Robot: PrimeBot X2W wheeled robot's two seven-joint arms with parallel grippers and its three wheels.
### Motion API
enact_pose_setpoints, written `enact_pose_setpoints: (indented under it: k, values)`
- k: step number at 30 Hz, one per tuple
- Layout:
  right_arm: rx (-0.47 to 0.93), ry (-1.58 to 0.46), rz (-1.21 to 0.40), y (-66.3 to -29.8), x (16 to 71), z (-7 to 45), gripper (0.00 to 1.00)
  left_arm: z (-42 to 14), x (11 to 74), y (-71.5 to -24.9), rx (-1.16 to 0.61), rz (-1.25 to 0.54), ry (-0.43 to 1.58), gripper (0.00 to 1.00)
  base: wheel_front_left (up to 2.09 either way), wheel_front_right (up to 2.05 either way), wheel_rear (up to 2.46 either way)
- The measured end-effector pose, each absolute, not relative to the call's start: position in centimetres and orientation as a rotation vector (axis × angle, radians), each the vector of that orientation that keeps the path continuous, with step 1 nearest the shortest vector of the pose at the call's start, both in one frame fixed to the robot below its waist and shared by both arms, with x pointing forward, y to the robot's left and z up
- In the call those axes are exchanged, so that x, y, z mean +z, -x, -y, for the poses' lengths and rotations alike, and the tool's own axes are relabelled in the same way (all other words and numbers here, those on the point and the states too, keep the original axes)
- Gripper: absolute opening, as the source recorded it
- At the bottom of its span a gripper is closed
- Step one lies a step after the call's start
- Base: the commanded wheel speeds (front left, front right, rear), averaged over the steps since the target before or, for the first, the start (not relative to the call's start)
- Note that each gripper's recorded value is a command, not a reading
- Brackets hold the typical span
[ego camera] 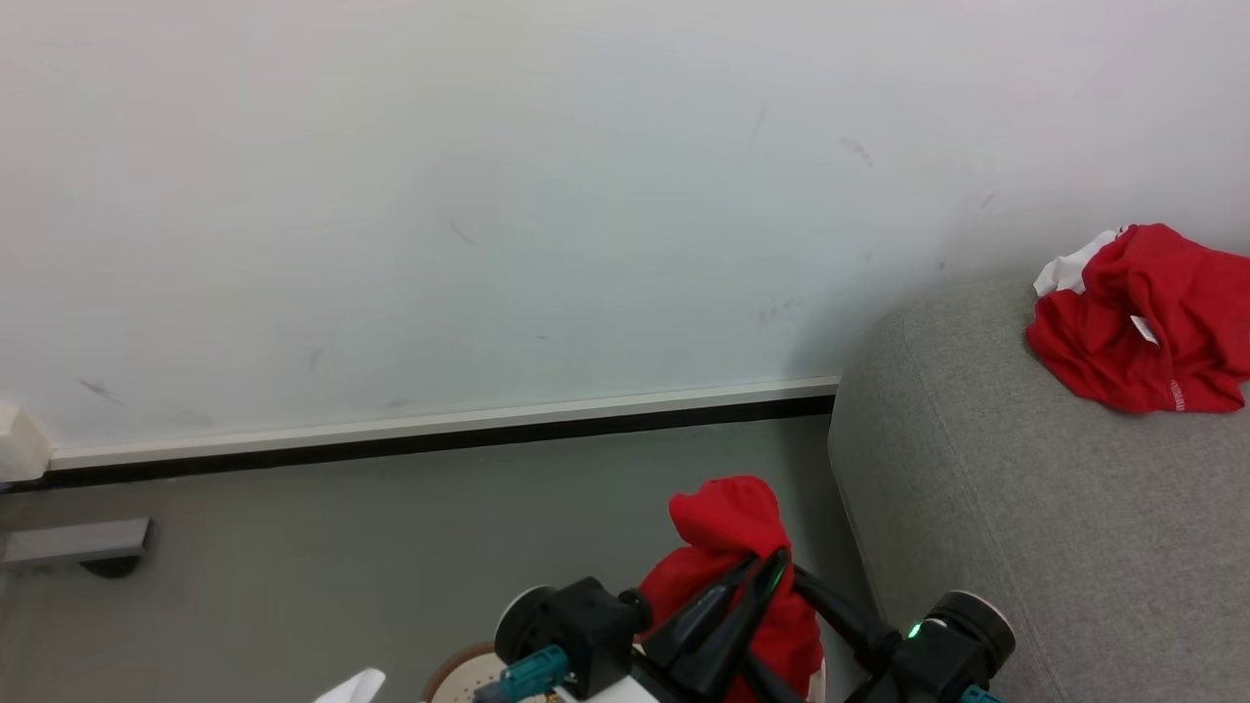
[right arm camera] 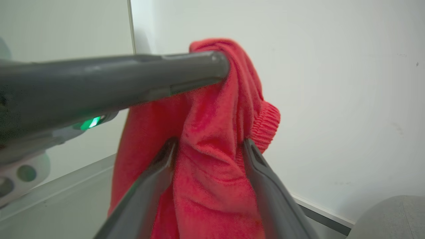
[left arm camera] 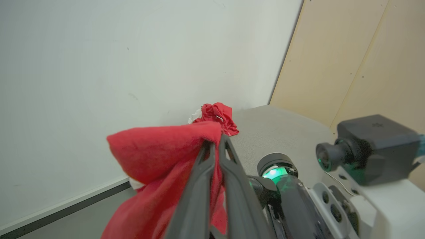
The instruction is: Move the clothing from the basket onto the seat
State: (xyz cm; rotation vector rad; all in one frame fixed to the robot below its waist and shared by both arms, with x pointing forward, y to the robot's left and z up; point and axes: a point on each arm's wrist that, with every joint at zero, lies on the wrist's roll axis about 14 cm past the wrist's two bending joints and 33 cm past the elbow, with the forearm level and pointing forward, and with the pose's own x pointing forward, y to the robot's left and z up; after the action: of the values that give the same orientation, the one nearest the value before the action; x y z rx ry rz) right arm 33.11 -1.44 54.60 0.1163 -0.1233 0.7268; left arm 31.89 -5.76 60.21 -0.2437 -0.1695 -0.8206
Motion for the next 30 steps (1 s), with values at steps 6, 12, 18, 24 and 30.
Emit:
enact_pose_setpoints:
  k: [6,12,18,24,30]
  values:
    - [0.711,-0.138,0.092,-33.4,53.8,1.8,0.00,6.2,59.9,-31.9,-0.825,0.158,0.245,0.00,0.00,0.00,0.00]
    - [0.656,-0.142,0.098,-34.3,54.0,3.6,0.00,5.8,59.2,-32.4,-0.811,0.145,0.234,0.38,0.00,0.00,0.00]
    - [0.562,-0.133,0.126,-35.1,54.6,6.9,0.00,6.4,58.0,-32.4,-0.824,0.117,0.232,1.00,0.00,0.00,0.00]
    - [0.450,-0.106,0.173,-35.5,55.9,11.1,0.00,7.7,56.7,-32.3,-0.858,0.092,0.233,1.00,0.00,0.00,0.00]
    - [0.338,-0.080,0.190,-34.8,56.1,15.0,0.00,9.8,55.2,-31.6,-0.929,0.049,0.230,1.00,0.00,0.00,0.00]
